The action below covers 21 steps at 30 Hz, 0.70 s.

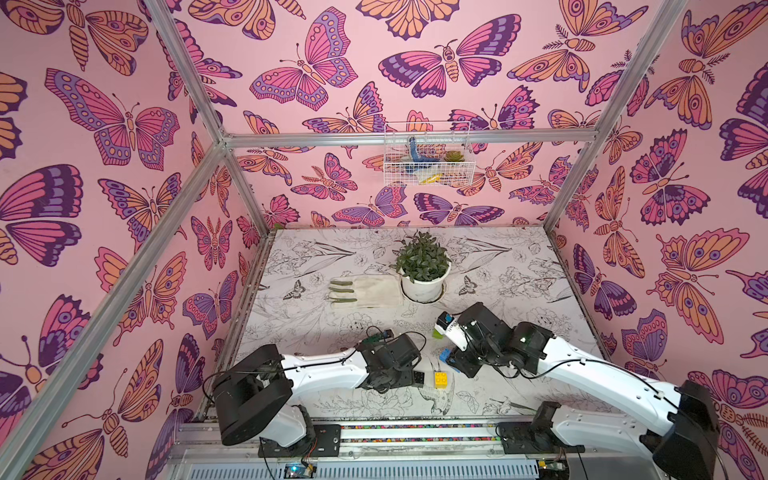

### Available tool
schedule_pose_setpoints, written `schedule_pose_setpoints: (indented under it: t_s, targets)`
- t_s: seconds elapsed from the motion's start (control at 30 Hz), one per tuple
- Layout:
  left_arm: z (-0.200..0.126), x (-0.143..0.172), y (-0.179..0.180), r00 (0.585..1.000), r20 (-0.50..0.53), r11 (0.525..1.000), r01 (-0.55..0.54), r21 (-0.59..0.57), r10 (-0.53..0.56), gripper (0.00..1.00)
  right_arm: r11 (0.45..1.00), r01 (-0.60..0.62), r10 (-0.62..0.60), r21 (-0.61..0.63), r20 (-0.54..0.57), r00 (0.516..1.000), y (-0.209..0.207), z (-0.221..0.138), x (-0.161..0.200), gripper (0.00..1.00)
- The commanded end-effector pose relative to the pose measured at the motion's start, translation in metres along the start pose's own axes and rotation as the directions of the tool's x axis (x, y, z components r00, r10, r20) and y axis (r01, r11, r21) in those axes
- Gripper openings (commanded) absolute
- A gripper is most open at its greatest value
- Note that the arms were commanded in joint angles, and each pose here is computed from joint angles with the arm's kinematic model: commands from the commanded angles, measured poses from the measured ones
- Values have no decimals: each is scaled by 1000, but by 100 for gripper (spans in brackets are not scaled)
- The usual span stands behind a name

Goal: Assemble a giraffe with lego
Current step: Adjust the lego brick at the center of the board.

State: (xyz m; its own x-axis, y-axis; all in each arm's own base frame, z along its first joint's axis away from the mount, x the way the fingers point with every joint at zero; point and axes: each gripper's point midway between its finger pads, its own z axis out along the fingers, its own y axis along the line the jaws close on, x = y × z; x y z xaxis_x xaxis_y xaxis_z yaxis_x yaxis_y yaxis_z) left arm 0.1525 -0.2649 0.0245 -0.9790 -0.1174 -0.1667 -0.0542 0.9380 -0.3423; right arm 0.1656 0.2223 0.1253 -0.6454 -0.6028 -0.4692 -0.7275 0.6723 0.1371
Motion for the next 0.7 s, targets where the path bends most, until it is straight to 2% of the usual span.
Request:
schedule_pose_setpoints:
  t_s: [0.0,0.3,0.67]
  targets:
    - [5,4,4,999,-30,1000,-15,-16,14,65,1000,17,-16,-24,29,999,7,-4,-11,16]
    - [4,5,1,999,-38,1000,-21,-7,20,65,999,22,-22,-31,28,999,8,-3,-12,16]
    - [-5,12,14,999,-42,1000,4,-4,-4,65,997,67,-67,-24,16,998,7,-2,-15,16]
